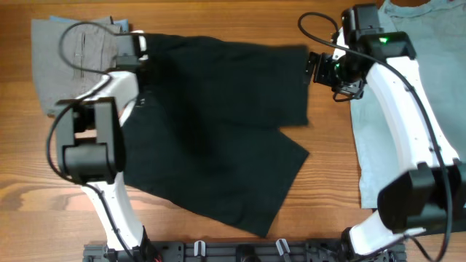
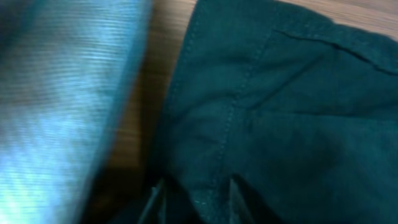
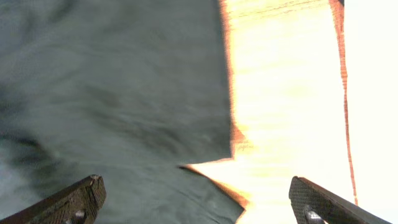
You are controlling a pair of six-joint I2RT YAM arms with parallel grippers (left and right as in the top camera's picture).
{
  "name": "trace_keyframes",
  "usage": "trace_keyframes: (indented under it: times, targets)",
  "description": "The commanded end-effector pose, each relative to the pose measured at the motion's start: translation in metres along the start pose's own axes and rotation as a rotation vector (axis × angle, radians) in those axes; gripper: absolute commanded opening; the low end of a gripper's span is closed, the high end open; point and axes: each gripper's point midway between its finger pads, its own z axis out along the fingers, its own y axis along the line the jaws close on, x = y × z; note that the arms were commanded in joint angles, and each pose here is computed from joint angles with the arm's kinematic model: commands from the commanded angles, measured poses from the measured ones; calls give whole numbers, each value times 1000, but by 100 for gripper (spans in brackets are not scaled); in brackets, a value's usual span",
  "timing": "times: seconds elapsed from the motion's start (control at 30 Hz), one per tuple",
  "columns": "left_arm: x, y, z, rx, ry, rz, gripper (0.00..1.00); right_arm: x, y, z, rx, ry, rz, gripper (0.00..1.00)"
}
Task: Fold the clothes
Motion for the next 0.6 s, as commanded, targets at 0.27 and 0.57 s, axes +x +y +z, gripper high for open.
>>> trace_keyframes:
  times: [0.27, 0.57]
  targets:
    - [-61, -21, -79, 154, -131, -56, 72, 17, -10, 105, 31, 229, 7, 78]
    - [-90, -29, -205, 208, -212, -47, 85, 38, -17, 135, 63, 332, 123, 75]
